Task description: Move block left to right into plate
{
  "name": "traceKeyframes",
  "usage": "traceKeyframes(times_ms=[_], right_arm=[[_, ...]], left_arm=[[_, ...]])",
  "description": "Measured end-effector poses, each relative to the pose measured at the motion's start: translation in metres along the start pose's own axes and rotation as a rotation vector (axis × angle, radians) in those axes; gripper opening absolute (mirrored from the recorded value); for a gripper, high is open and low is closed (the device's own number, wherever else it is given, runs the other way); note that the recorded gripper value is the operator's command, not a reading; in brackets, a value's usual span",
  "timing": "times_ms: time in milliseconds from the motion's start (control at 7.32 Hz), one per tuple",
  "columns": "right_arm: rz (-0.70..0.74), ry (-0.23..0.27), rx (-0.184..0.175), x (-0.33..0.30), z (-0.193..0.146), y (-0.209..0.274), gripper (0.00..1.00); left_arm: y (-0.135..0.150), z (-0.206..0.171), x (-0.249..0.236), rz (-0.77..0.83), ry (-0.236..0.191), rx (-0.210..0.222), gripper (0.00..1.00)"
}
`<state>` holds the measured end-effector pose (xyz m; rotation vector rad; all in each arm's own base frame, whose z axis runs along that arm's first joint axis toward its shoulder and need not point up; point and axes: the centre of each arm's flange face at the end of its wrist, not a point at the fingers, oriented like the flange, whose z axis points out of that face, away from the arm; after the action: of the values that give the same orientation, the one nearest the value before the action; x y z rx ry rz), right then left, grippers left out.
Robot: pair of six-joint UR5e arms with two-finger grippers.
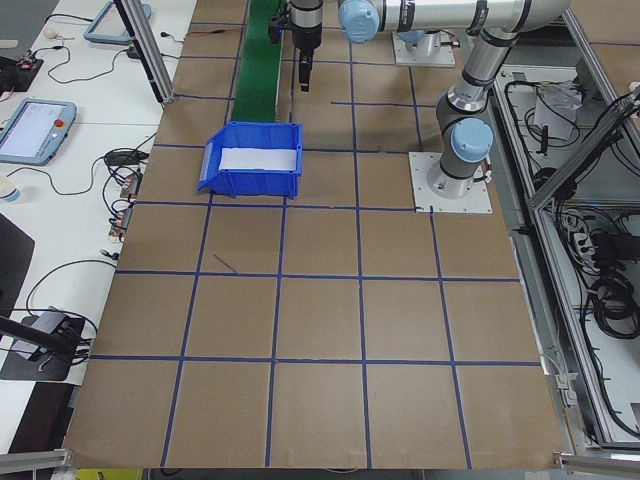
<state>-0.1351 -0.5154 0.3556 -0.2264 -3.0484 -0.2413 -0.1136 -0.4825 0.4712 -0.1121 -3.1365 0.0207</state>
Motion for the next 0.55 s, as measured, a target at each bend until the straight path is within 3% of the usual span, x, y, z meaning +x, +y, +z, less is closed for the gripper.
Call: traceKeyframes(times_ms=[547], right_arm=[[-0.061,-0.014,0.078,-0.224,-0.118,0.048,1.0]], left_arm=[[0.0,0.0,-0.001,0.0,0.0,0.002,1.0]])
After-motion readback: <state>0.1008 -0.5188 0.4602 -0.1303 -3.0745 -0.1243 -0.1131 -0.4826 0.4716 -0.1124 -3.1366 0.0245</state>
